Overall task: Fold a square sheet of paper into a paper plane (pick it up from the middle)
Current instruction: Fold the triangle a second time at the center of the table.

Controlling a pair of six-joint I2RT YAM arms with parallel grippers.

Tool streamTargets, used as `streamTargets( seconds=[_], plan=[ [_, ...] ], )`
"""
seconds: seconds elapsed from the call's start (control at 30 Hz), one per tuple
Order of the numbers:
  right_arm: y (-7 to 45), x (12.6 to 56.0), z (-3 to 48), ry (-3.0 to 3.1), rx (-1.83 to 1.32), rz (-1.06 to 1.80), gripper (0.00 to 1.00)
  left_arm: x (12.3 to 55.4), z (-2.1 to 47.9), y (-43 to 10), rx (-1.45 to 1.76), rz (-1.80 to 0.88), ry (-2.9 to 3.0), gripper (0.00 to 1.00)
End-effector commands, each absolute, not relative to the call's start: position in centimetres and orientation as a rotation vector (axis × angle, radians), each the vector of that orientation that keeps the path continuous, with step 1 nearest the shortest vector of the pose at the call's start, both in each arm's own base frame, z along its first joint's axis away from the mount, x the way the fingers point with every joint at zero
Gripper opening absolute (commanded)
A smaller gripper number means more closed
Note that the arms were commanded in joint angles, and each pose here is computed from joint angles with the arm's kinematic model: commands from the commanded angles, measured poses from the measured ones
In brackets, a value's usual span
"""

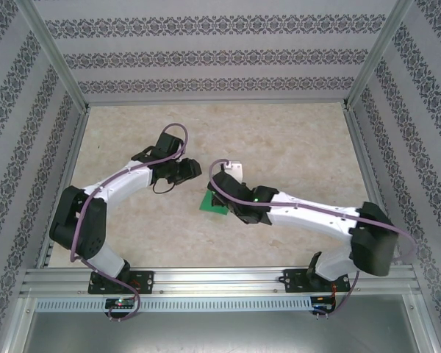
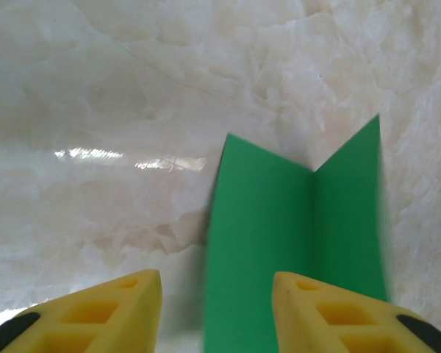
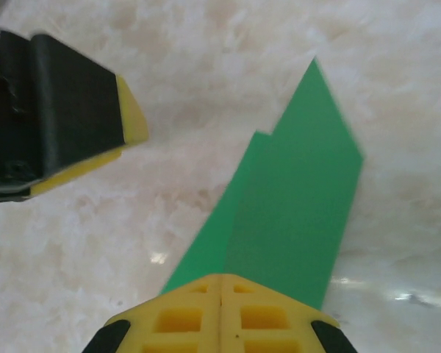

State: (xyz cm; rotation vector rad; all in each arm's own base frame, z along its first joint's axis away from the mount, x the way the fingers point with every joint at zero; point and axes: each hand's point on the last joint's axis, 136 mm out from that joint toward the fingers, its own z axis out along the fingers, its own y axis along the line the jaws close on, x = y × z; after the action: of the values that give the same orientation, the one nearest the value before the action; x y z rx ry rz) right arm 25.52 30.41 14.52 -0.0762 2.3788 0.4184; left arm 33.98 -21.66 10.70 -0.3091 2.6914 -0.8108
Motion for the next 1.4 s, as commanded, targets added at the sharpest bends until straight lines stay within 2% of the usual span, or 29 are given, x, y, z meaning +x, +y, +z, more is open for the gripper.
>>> streamTargets(
  seconds=[0.0, 0.2, 0.5, 0.8, 1.37],
  plan=[
    [34.4, 25.0, 13.2, 2.436, -0.043, 0.629, 0.0, 32.3, 10.1, -21.4, -0.317, -0.828, 2.724, 0.38],
    [36.5, 25.0, 11.1, 2.491, -0.055, 0.681, 0.0, 30.5, 8.6, -21.1, -0.337, -0.842, 2.768, 0.26],
    [34.6, 24.7, 9.6, 2.526, -0.015, 0.659, 0.0, 28.5, 7.1, -21.8, -0.361, -0.857, 2.818, 0.14],
    [32.7, 24.1, 8.2, 2.548, 0.06, 0.647, 0.0, 26.6, 5.6, -24.1, -0.318, -0.964, 2.892, 0.1],
    [30.0, 24.4, 6.4, 2.559, 0.231, 0.73, 0.0, 24.4, 4.9, -27.8, -0.188, -1.009, 2.949, 0.1]
  ],
)
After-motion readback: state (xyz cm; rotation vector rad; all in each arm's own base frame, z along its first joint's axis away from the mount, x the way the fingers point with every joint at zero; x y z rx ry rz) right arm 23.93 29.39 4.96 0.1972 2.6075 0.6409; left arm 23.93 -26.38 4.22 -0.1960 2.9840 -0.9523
